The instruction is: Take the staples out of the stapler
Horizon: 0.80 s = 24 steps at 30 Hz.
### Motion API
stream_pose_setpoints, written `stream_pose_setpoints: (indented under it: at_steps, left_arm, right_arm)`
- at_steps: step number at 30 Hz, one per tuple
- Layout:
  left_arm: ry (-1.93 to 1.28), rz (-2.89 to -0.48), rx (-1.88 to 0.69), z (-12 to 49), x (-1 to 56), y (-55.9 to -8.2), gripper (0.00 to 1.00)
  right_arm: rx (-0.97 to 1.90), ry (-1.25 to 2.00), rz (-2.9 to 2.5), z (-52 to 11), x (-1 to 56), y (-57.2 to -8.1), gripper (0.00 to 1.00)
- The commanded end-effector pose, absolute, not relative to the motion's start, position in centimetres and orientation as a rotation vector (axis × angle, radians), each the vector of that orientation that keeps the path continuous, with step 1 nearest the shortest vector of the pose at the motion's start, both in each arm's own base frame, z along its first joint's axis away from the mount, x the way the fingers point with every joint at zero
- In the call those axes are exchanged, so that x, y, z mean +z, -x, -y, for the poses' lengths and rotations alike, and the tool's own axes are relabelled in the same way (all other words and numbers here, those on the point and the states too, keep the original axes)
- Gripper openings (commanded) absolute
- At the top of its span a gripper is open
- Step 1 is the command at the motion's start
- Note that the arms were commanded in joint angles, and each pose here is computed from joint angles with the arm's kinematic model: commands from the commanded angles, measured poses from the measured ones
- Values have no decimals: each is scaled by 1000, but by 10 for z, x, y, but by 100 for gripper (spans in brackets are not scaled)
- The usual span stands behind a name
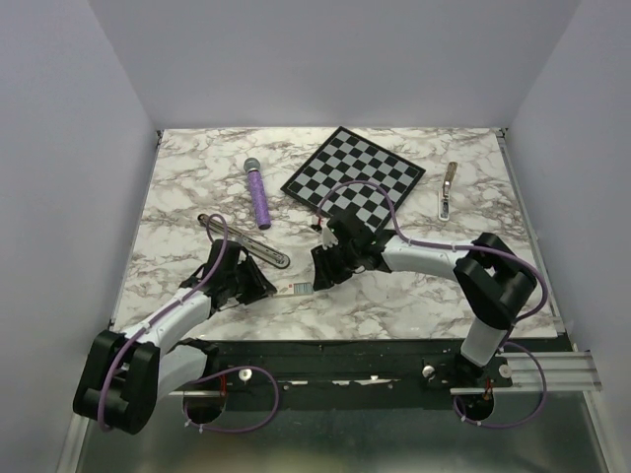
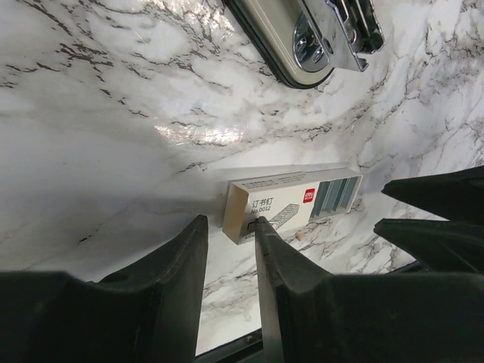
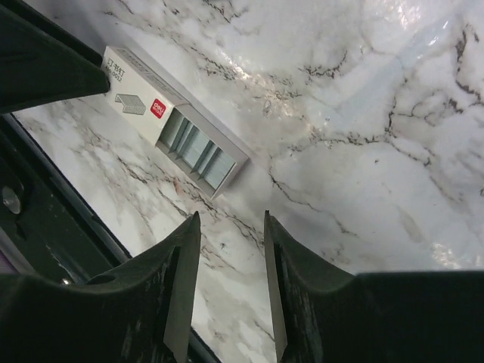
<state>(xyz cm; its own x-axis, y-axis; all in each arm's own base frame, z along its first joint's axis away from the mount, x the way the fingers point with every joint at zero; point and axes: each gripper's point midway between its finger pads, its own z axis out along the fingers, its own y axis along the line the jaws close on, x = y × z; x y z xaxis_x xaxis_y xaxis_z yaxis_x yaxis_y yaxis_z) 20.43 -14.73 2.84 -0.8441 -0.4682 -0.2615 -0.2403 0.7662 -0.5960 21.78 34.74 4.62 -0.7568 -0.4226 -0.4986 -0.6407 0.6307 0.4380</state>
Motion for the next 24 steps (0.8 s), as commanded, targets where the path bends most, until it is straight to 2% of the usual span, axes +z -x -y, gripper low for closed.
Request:
stream_pose_setpoints:
  at_steps: [1, 5, 9, 24]
  left_arm:
    - [494, -2524, -816, 152, 35, -214, 37]
    - [496, -2526, -826, 153, 34, -213, 34]
    - [496, -2517, -849, 155, 34, -212, 26]
    - [507, -2521, -898, 161, 29, -210, 18]
  right_arm:
    - [915, 622, -2548, -360, 54, -223, 47]
    - [916, 586, -2583, -361, 41, -223, 47]
    - [965, 589, -2586, -368, 40, -220, 47]
    - [1045, 520, -2604, -383, 37, -219, 47]
